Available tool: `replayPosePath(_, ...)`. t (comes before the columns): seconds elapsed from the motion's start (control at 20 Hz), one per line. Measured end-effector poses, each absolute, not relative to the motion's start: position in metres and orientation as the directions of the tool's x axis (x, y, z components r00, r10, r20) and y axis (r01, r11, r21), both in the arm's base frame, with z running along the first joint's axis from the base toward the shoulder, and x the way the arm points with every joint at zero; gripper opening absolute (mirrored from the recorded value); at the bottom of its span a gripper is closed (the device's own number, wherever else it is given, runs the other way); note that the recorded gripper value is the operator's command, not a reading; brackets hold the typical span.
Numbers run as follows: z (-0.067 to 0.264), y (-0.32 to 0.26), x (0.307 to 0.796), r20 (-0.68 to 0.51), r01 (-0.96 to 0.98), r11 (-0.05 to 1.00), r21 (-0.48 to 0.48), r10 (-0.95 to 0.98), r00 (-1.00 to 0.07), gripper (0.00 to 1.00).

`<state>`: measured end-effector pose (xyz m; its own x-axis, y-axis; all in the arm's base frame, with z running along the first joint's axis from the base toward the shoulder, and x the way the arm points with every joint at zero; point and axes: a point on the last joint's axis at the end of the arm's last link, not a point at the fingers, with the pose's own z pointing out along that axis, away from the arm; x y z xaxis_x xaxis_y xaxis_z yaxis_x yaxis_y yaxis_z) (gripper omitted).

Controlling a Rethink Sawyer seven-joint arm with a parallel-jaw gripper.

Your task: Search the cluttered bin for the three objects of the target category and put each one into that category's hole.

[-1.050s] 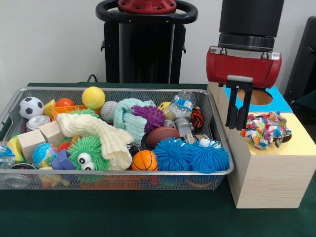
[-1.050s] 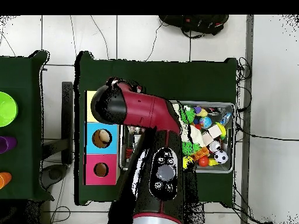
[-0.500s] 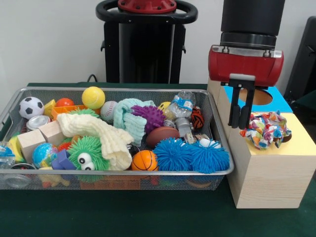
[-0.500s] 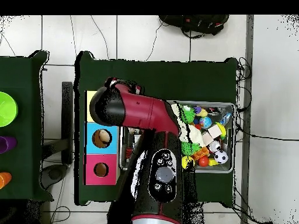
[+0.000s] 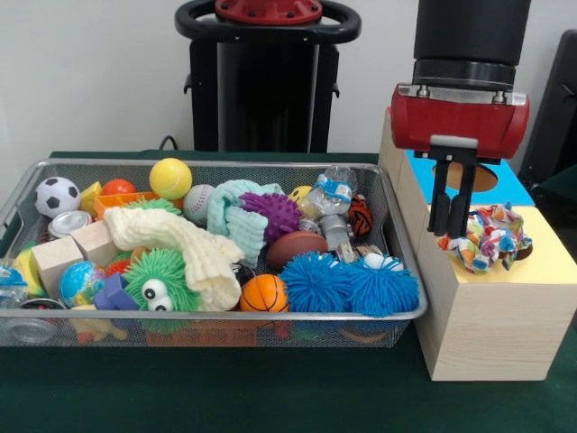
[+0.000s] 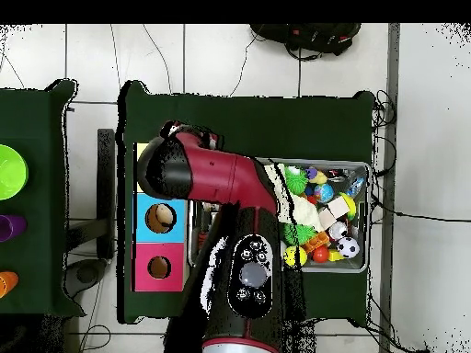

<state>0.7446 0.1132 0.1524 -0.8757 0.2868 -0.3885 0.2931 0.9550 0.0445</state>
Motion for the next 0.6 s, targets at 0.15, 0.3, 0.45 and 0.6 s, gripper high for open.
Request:
replayPosePath(0.15,0.1516,0.1152,0.7446,-0.391,0.29,0.956,0.045,0.284,-0.876,0.0)
replayPosePath(0.3,0.1511,0.1166,0.7443,-0.39,0.289,0.956,0.045,0.283,-0.876,0.0)
replayPosePath(0.45,0.1492,0.1191,0.7433,-0.388,0.284,0.958,0.043,0.278,-0.879,0.0)
replayPosePath(0.6,0.1463,0.122,0.7421,-0.384,0.28,0.959,0.041,0.274,-0.882,0.0)
